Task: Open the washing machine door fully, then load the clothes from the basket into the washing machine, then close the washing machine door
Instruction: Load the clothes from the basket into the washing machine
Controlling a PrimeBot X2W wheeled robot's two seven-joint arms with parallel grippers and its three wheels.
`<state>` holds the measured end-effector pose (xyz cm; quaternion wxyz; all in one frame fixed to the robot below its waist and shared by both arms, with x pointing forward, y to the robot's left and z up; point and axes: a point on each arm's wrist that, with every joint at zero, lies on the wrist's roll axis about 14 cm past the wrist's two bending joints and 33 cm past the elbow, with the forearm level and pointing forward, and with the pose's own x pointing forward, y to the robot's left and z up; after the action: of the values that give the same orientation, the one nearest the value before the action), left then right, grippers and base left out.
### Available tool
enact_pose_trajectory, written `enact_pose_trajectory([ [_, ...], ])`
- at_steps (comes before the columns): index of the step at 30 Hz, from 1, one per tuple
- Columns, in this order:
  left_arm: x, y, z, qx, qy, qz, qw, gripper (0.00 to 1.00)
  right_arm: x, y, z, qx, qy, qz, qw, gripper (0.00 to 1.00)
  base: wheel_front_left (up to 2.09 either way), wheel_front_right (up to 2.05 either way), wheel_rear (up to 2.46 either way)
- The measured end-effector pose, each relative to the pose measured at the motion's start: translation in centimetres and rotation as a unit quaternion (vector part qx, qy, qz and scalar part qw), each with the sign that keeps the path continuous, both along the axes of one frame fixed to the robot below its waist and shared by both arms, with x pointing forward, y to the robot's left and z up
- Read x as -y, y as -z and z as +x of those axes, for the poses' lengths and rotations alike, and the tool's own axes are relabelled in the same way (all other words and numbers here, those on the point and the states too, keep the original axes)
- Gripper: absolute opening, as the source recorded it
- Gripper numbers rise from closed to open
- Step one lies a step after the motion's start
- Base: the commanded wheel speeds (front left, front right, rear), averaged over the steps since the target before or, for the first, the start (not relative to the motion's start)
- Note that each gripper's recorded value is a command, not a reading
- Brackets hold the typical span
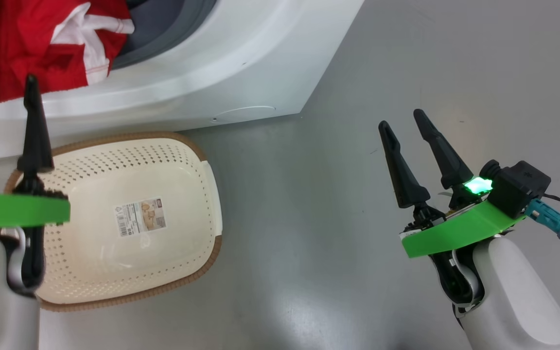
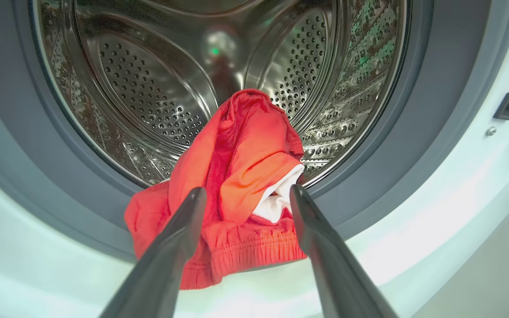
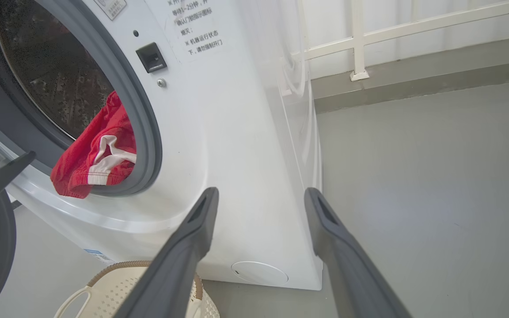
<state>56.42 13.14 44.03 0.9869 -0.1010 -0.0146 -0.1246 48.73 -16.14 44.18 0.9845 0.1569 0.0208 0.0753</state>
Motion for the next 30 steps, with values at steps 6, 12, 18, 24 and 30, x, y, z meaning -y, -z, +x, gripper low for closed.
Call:
enact_pose_trajectory([
  [6, -0.9, -0.1, -2.0, -0.001, -0.015, -0.007, 1.000, 1.00, 0.0, -0.2, 0.1, 0.004, -0.002, -0.001, 1.000, 1.00, 0.00, 0.00, 0.00],
  [12, -0.9, 0.2, -4.1, -0.009, -0.026, -0.014, 1.000, 1.00, 0.0, 0.0, -0.2, 0.000, -0.004, -0.003, 1.000, 1.00, 0.00, 0.00, 0.00],
  [18, -1.2, 0.0, -5.5, -0.008, -0.038, -0.011, 0.999, 1.00, 0.0, -0.6, -0.1, 0.009, -0.006, -0.005, 1.000, 1.00, 0.00, 0.00, 0.00],
  [24, -1.9, 0.3, -6.6, -0.017, -0.055, -0.010, 0.998, 1.00, 0.2, -0.5, -0.4, 0.007, -0.005, -0.008, 1.000, 1.00, 0.00, 0.00, 0.00],
  [30, -2.0, 0.0, -7.0, -0.015, -0.058, -0.003, 0.998, 1.00, 0.2, -1.0, -0.6, 0.012, -0.006, -0.009, 1.000, 1.00, 0.00, 0.00, 0.00],
])
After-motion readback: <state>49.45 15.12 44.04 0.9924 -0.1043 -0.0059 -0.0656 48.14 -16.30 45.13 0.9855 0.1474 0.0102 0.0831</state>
